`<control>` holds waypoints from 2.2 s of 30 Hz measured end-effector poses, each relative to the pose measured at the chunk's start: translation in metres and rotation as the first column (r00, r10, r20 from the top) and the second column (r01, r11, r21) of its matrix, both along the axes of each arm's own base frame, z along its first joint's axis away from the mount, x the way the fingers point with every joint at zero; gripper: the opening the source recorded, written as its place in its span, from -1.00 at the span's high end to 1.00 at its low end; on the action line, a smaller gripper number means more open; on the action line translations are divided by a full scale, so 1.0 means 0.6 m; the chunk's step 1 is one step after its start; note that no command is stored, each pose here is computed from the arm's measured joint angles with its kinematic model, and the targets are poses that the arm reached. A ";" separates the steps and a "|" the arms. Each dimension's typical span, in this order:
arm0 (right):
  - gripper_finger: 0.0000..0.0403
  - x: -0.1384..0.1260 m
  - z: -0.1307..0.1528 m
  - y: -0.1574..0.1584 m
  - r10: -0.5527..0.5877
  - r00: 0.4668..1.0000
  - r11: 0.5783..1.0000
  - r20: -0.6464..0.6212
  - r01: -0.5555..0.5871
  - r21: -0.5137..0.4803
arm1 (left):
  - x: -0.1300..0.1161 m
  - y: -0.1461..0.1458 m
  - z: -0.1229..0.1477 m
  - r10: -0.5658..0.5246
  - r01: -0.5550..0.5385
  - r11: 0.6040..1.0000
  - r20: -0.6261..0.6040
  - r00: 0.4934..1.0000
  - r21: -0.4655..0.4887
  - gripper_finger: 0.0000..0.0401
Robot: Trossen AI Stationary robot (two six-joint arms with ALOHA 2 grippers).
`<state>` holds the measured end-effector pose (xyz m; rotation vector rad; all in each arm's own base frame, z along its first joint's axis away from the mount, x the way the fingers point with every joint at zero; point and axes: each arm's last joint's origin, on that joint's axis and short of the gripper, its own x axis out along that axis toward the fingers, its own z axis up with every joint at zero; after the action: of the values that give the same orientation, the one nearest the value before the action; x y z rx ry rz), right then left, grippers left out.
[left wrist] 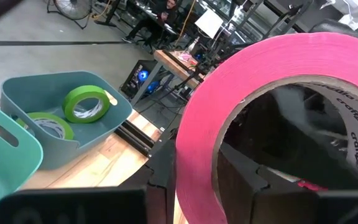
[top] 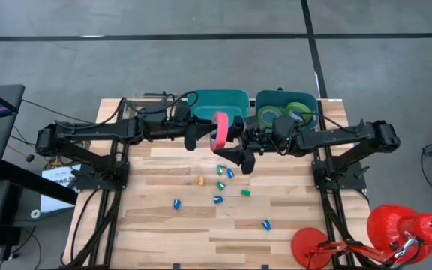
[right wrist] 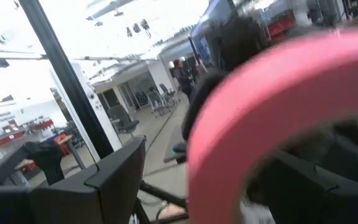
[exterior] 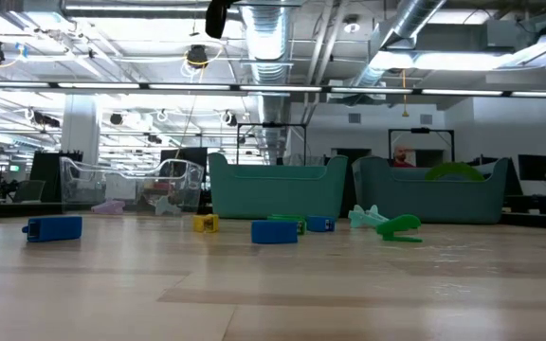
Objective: Pick and place Stapler, Stapler remover, tape
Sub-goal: Put the pink tape into the blue bin
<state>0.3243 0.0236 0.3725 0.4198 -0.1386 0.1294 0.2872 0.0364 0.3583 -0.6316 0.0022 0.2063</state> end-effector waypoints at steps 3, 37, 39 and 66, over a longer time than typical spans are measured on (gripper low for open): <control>-0.40 0.002 -0.001 0.000 0.002 1.000 1.000 0.005 -0.002 0.001 | 0.000 0.000 0.000 0.000 0.000 1.000 0.000 1.000 0.000 0.62; 0.34 -0.020 0.011 -0.006 0.038 0.999 0.999 -0.032 -0.039 -0.017 | 0.000 0.000 0.000 -0.004 0.004 1.000 0.001 1.000 0.000 0.62; 0.41 -0.020 0.011 -0.006 0.038 0.999 0.999 -0.031 -0.039 -0.017 | 0.000 0.000 0.001 -0.004 0.004 1.000 0.005 1.000 0.000 0.62; 0.59 -0.019 0.009 -0.006 0.042 0.998 0.999 -0.040 -0.043 -0.019 | 0.001 -0.007 0.001 -0.035 0.035 0.999 0.001 0.999 0.021 -0.05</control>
<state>0.3127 0.0202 0.3782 0.4059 -0.0891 0.1638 0.2877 0.0322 0.3591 -0.6107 0.0096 0.1714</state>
